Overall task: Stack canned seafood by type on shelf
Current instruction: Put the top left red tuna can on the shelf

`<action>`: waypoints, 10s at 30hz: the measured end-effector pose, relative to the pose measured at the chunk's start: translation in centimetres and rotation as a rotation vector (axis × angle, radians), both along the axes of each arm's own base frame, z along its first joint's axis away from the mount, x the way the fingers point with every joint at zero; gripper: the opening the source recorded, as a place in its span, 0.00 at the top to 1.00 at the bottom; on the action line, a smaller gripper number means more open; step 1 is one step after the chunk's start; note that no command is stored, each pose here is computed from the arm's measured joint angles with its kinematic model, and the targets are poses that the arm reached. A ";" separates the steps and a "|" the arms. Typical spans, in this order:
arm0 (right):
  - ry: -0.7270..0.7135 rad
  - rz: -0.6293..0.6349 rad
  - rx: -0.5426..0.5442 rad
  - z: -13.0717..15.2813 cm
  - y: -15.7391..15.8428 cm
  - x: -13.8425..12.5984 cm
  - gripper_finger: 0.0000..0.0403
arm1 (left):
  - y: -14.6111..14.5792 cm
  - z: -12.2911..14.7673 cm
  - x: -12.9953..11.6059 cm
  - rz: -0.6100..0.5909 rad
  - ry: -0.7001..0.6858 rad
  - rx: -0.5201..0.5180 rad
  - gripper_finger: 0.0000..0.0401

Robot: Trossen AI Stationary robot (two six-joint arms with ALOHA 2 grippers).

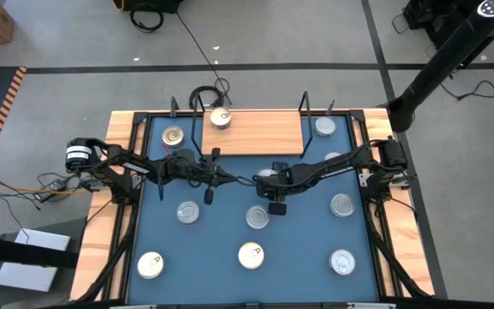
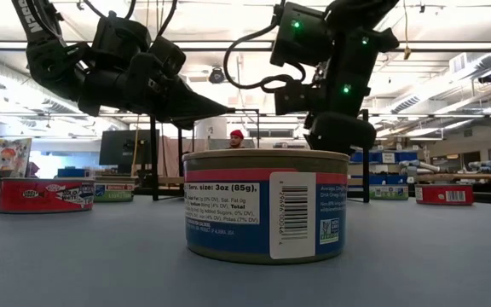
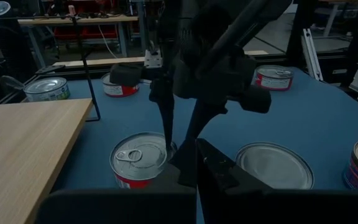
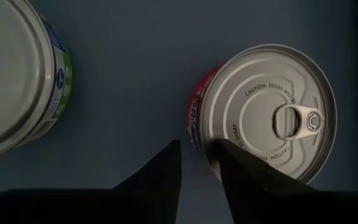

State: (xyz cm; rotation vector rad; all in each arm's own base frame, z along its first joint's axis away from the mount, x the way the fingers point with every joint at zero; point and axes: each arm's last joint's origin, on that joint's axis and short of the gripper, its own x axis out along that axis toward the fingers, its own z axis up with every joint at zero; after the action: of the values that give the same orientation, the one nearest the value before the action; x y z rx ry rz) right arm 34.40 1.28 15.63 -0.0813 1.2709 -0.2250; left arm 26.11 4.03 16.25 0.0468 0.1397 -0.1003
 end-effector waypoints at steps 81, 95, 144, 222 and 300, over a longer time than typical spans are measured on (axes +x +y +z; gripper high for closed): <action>-0.200 -0.504 0.990 5.1 -10.1 2.3 0.99 | 0.0 0.0 0.0 0.001 0.003 -0.012 1.00; -0.218 -0.463 1.023 5.4 -8.1 3.3 0.99 | 0.0 0.0 0.0 0.003 0.004 -0.023 1.00; -0.321 -0.440 0.806 2.8 -10.5 1.4 0.61 | 0.0 0.0 0.0 0.005 0.005 -0.034 1.00; -0.243 -0.436 0.155 3.9 1.5 3.7 0.64 | 0.0 -0.1 0.0 0.004 0.015 -0.033 1.00; -0.148 0.205 -0.590 2.0 -21.2 2.5 0.63 | 0.0 -0.1 0.0 0.001 0.018 -0.039 1.00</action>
State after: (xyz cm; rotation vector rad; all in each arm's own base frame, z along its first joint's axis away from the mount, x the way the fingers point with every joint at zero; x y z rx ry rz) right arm 36.86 -19.94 17.62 -0.6849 1.0070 -0.4145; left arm 26.09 4.02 16.10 0.0072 0.1560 -0.1023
